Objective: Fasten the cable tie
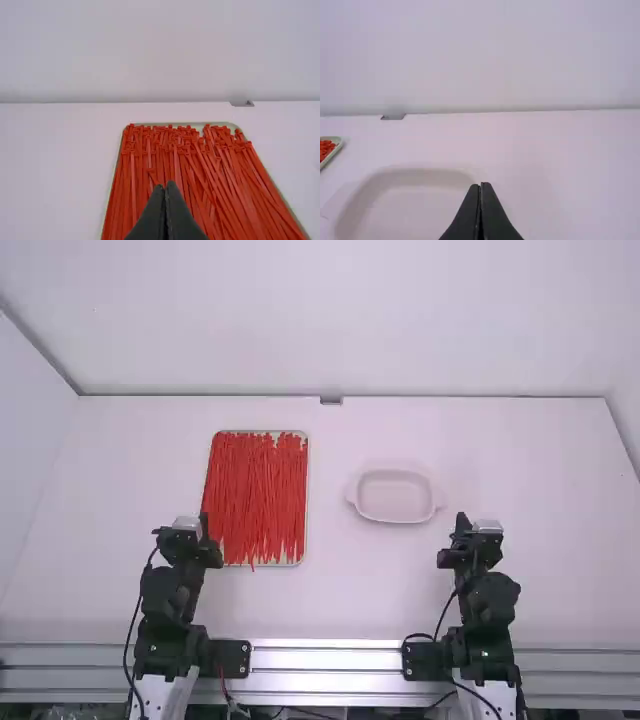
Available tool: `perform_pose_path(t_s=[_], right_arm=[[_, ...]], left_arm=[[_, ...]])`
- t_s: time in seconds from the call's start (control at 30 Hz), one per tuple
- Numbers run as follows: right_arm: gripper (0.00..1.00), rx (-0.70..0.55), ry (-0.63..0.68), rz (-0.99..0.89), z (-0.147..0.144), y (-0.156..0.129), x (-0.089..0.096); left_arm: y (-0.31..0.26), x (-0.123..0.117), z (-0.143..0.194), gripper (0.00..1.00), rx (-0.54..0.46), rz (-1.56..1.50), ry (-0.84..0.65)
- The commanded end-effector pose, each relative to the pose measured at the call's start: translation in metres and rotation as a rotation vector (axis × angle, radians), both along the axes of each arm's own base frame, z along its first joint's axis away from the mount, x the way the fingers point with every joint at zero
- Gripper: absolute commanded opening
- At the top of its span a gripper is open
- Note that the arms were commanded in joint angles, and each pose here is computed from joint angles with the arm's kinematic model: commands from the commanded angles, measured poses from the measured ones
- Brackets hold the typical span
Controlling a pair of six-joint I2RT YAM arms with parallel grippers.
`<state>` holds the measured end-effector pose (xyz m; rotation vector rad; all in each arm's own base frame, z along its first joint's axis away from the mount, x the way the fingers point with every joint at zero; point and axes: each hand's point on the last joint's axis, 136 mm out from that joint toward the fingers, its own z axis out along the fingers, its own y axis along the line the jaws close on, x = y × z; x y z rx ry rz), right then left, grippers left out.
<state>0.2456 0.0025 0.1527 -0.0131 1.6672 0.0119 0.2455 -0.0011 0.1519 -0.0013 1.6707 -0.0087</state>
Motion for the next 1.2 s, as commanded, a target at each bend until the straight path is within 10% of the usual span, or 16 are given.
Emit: perform_pose_path(t_s=[0.0, 1.17], right_arm=[[0.00, -0.003, 0.001, -0.001, 0.000, 0.000, 0.000], [0.44, 0.017, 0.239, 0.049, 0.038, 0.011, 0.026]], left_arm=[[0.000, 0.000, 0.000, 0.00, 0.000, -0.001, 0.000], [-0.036, 0.013, 0.038, 0.44, -0.061, -0.195, 0.335]])
